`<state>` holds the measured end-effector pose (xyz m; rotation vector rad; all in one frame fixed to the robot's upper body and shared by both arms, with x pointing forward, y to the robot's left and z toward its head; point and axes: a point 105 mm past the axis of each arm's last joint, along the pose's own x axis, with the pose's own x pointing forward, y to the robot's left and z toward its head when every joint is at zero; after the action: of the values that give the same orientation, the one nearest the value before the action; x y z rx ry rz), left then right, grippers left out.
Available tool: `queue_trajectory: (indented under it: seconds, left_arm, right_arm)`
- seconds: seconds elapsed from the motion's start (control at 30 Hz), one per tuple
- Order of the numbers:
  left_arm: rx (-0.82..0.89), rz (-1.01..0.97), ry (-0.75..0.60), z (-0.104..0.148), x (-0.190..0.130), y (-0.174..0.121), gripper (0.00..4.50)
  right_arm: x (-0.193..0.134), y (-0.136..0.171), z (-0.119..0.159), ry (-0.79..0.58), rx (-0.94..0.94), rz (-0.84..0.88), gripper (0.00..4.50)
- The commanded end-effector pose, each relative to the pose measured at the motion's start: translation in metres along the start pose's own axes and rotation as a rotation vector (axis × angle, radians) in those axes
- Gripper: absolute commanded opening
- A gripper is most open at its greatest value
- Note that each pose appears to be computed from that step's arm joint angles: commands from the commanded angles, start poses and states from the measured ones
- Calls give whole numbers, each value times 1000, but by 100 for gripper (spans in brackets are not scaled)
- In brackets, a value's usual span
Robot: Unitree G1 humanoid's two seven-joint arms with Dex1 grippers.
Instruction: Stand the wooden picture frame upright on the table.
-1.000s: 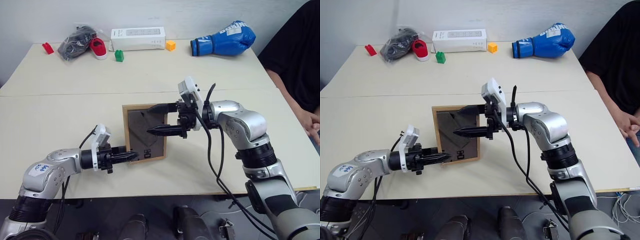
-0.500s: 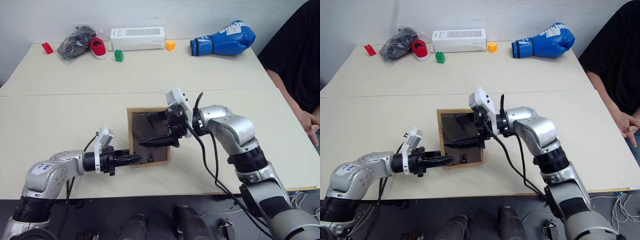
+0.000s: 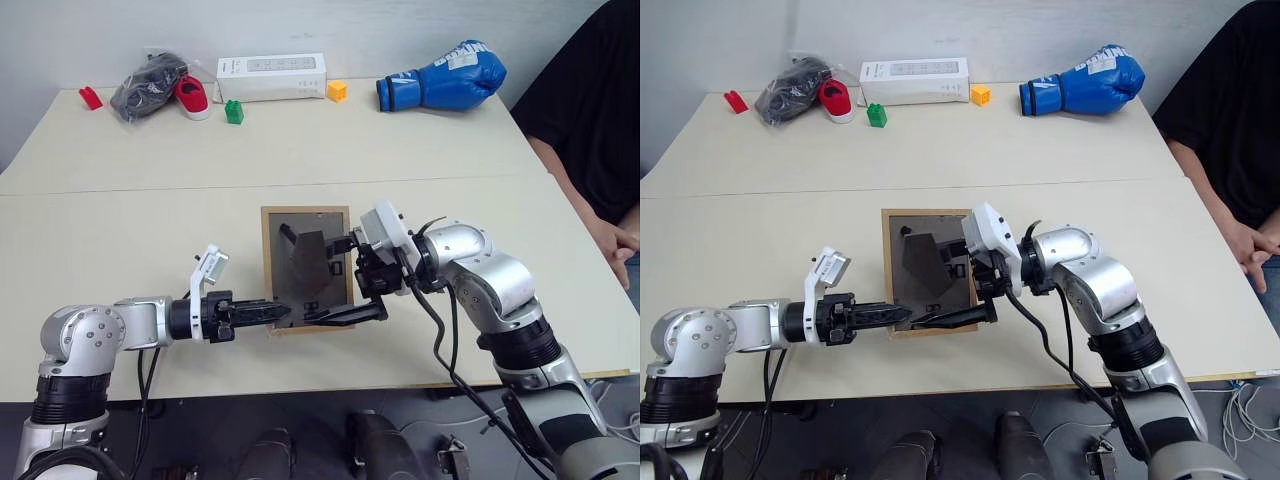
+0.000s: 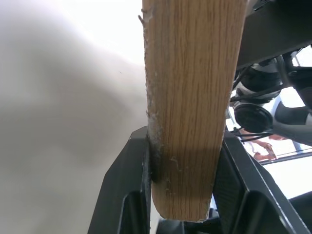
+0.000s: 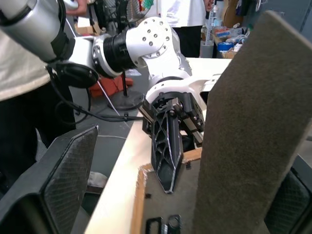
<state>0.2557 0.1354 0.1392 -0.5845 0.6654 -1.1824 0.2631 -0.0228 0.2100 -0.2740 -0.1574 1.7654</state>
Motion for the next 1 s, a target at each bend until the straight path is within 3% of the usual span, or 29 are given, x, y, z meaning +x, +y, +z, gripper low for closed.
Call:
queue_trajectory:
  seconds: [0.03, 0.3, 0.4, 0.47, 0.63, 0.87, 1.0]
  left_arm:
    - [7, -8, -54, 11, -10, -6, 125]
    - [-105, -66, 10, 8, -21, -20, 125]
    - [-195, -80, 79, 3, -26, -21, 125]
    - [-244, -121, 67, 8, -25, -23, 125]
    - [-349, -157, 75, 18, -18, -22, 125]
    - [-421, -146, 109, 11, -8, -22, 125]
    - [-415, -192, 106, 13, -9, -28, 125]
  right_arm:
    - [-17, -11, 3, 37, -160, -76, 445]
    - [-85, -25, 0, 98, -342, -211, 445]
    - [-97, -27, 0, 172, -635, -233, 445]
    - [-91, -29, -8, 227, -793, -217, 445]
    - [-60, -32, -13, 200, -1089, -200, 445]
    - [-34, -43, -15, 128, -1176, -291, 445]
    - [-32, -50, -27, 162, -1140, -312, 351]
